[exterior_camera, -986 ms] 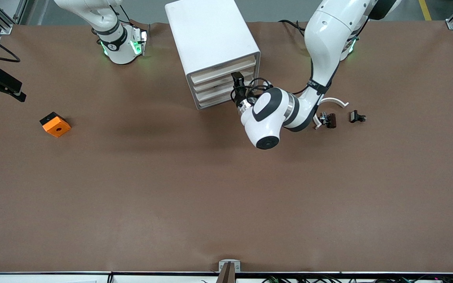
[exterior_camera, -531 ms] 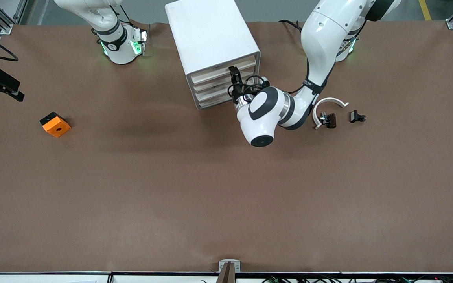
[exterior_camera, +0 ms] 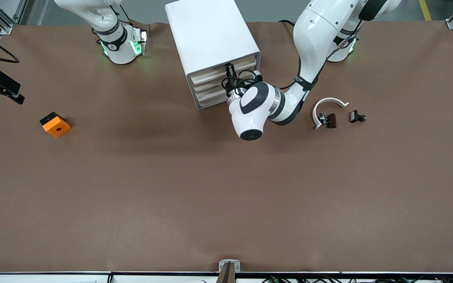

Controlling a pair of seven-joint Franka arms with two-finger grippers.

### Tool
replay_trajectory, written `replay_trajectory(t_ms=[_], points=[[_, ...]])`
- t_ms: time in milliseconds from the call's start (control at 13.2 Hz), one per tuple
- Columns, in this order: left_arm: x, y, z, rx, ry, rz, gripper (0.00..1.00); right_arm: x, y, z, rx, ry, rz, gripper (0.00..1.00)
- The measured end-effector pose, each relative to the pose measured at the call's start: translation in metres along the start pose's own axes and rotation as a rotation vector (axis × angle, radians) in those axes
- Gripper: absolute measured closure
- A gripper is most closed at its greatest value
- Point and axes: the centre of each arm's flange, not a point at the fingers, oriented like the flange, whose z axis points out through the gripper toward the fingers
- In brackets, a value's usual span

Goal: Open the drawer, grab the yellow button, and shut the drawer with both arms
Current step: 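Pull the top drawer open with the left gripper while the right gripper approaches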

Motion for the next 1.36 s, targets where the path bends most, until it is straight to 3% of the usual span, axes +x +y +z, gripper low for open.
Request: replay_trajectory(t_ms=[152, 455, 758, 986, 1365], points=[[0.012, 0.009, -0.031, -0.002, -0.053, 0.0, 0.91, 0.006, -0.011, 0.006, 0.005, 0.004, -0.019, 0.0], [0.043, 0.032, -0.104, -0.027, -0.164, -0.022, 0.92, 0.036, -0.09, 0.073, 0.002, -0.07, -0.131, 0.0], [0.056, 0.036, -0.131, -0.061, -0.204, -0.017, 0.91, 0.056, -0.127, 0.097, -0.003, -0.054, -0.08, 0.0], [0.074, 0.048, -0.157, -0.099, -0.264, -0.024, 0.65, 0.054, -0.145, 0.089, 0.001, -0.038, 0.011, 0.0], [0.131, 0.058, -0.234, -0.194, -0.39, 0.031, 0.11, 0.017, -0.263, 0.085, 0.007, -0.045, 0.321, 0.0]])
